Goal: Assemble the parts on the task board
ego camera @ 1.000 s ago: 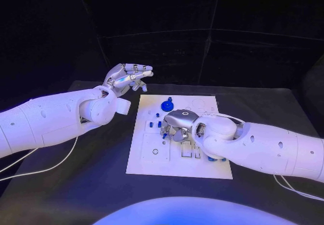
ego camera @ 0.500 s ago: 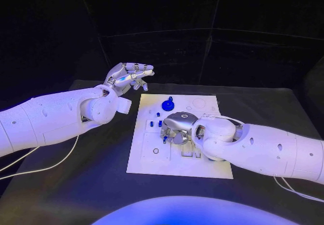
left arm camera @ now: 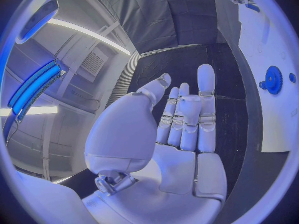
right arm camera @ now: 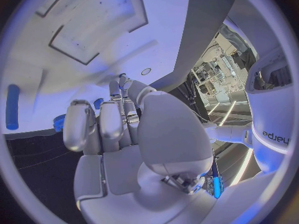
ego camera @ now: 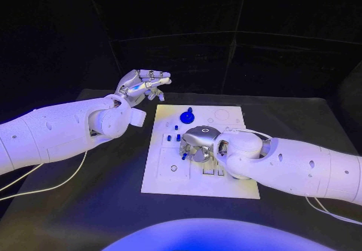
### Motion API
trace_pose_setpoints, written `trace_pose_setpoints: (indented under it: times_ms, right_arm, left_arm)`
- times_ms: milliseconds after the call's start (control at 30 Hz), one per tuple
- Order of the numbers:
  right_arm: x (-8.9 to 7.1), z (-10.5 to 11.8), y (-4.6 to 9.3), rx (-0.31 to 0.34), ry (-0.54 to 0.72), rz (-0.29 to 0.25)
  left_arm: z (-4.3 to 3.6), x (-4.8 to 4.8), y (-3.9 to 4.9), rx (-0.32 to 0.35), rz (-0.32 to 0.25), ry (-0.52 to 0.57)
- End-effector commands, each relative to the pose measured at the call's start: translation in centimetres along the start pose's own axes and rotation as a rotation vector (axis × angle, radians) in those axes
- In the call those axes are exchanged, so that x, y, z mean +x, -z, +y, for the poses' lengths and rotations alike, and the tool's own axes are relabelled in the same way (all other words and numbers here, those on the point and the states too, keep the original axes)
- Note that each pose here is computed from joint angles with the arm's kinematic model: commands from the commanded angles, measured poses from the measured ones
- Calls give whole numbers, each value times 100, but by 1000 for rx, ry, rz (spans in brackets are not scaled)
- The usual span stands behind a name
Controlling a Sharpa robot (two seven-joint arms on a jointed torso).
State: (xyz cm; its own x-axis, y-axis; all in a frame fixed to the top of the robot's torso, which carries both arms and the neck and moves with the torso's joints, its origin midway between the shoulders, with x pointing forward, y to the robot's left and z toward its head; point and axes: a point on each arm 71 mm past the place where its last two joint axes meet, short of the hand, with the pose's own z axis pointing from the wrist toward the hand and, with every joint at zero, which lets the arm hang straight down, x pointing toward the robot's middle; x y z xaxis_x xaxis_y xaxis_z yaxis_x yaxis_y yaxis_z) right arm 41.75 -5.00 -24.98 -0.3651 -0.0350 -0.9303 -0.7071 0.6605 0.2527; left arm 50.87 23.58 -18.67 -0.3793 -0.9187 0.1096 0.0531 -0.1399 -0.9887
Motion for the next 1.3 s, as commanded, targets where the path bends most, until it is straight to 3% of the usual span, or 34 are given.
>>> trace_pose_setpoints:
  times_ms: [33, 900, 1300]
  right_arm:
    - [11, 2, -2, -1, 20, 18]
    - [33, 54, -54, 21, 50, 33]
    - [5, 64, -56, 12, 41, -20]
  left_arm:
    - [-18, 7, -6, 13, 9, 9]
    - [-15, 0, -9, 10, 9, 9]
    - [-14, -4, -5, 6, 11, 10]
